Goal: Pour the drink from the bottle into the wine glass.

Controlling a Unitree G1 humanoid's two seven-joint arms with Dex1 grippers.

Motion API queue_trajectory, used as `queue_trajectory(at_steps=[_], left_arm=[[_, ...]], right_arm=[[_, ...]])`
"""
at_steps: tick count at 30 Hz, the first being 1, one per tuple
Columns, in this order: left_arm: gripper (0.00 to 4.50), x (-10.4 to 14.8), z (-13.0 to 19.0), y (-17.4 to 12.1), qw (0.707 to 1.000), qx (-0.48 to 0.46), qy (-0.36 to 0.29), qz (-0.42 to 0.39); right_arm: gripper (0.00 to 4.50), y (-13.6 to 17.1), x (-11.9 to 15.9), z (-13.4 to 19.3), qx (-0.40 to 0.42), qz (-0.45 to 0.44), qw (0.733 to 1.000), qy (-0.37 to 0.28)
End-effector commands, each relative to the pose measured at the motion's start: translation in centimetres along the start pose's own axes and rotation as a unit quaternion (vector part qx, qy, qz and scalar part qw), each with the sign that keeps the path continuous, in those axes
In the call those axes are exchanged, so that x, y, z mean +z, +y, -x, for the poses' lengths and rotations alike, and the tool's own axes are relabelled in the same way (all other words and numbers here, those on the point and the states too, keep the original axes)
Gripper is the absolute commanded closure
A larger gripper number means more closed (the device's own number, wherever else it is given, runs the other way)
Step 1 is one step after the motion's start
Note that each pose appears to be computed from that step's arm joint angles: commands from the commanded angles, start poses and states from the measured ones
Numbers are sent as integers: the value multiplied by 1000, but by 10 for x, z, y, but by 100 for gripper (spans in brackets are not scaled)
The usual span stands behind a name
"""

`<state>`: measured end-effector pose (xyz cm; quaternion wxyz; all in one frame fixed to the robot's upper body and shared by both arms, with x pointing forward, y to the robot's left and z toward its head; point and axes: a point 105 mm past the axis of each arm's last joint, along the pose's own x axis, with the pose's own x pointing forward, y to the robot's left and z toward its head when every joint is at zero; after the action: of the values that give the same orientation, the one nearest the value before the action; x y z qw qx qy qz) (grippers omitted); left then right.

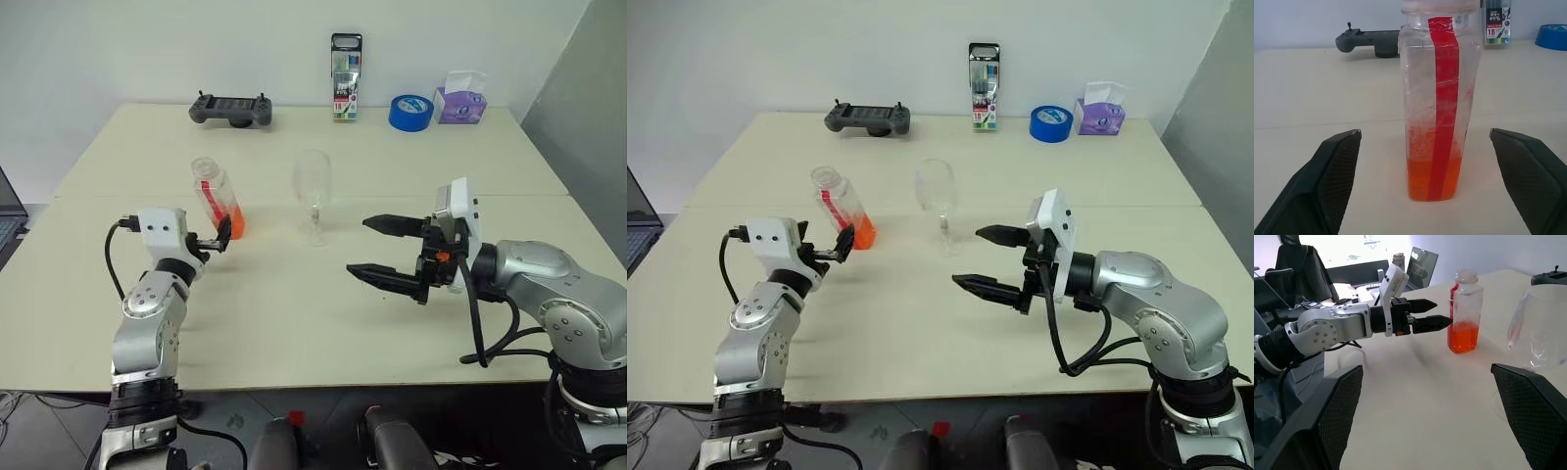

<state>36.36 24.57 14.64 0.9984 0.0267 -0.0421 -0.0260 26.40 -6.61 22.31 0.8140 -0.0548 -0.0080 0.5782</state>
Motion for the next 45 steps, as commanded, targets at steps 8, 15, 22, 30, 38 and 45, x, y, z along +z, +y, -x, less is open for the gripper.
queue_trajectory(at_steps=[8,15,22,30,38,45], left_arm=[[0,2,-28,-2,999,-22,-26,-14],[61,1,-47,-1,999,-17,-33,-3],[273,4,-51,-4,999,-28,-44,-4],[283,25,-56,-3,997,-40,-57,-37],[283,81,-77,-32,971,-126,-90,-180],[283,110,-86,-60,930,-185,-117,-296]], right_arm=[[3,5,14,2,-20,30,999,-21],[0,4,10,5,-44,28,998,-20],[0,0,10,6,-59,30,998,-20],[0,-9,14,6,-92,59,993,-34],[0,-40,20,2,-157,91,981,-67],[0,-57,22,-4,-186,95,973,-97]])
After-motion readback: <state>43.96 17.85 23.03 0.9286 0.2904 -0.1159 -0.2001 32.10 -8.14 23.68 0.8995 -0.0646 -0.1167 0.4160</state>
